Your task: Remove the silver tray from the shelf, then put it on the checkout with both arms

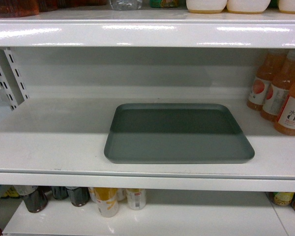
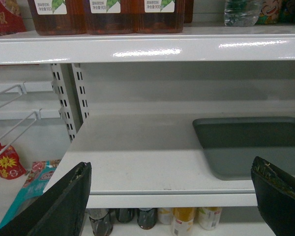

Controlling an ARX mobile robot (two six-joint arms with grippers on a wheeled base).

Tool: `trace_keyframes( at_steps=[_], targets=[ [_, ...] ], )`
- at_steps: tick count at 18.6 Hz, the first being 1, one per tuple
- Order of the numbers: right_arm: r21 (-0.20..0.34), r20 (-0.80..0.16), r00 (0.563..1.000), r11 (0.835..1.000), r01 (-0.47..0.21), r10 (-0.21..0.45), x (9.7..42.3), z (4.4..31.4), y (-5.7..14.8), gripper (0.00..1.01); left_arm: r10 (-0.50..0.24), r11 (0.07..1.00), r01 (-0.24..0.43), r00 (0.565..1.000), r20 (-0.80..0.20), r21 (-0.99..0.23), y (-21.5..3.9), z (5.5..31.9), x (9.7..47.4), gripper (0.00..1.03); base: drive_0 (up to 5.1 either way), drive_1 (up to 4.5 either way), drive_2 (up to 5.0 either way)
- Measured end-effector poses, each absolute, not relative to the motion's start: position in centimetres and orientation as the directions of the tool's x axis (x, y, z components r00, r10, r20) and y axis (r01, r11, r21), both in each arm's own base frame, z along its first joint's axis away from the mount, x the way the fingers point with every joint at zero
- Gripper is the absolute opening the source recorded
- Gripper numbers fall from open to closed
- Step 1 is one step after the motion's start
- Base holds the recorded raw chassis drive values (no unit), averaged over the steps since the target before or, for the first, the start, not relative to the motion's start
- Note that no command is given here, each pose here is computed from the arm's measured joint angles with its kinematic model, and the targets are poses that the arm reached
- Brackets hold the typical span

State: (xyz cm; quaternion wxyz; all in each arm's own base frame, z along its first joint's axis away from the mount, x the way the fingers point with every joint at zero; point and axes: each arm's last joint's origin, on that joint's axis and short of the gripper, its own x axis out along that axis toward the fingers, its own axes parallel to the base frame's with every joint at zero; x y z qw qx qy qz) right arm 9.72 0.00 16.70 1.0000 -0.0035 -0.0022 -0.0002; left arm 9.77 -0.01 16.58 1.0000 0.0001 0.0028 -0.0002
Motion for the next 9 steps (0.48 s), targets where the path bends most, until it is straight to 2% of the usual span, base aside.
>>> trace_keyframes(
  at_steps=[3,4,5,6,7,9],
  targets=[
    [-0.007,0.004,1.0,1.0,0.0,0.0,9.7,16.7,0.0,0.98,0.0,1.0,0.0,1.0,-0.006,0.0,0.0,16.6,9.8,0.98,0.0,0.0,0.0],
    [-0.008,-0.041,0.999,1.0,-0.023,0.023,9.7,16.5,0.0,0.98,0.032,0.999,-0.033,0.997,-0.071,-0.012,0.0,16.4,9.8,0.98,0.0,0.0,0.0],
    [0.025,-0.191,0.976,0.994,-0.105,0.108,10.0,16.3,-0.1,0.98,0.101,0.993,-0.112,0.969,-0.227,-0.035,-0.3,16.5,10.1,0.98,0.0,0.0,0.0],
    [0.079,-0.283,0.939,0.981,-0.179,0.195,11.1,16.6,0.1,0.98,0.145,0.985,-0.167,0.937,-0.319,-0.042,-0.7,17.2,11.8,0.98,0.0,0.0,0.0],
    [0.101,-0.315,0.916,0.968,-0.229,0.249,12.1,16.7,0.4,0.98,0.15,0.983,-0.177,0.924,-0.352,-0.047,-0.9,17.1,12.8,0.98,0.0,0.0,0.0],
    [0.13,-0.361,0.888,0.959,-0.253,0.283,14.0,16.5,0.9,0.98,0.125,0.984,-0.166,0.888,-0.443,-0.056,-1.3,15.9,14.9,0.98,0.0,0.0,0.0]
  ],
)
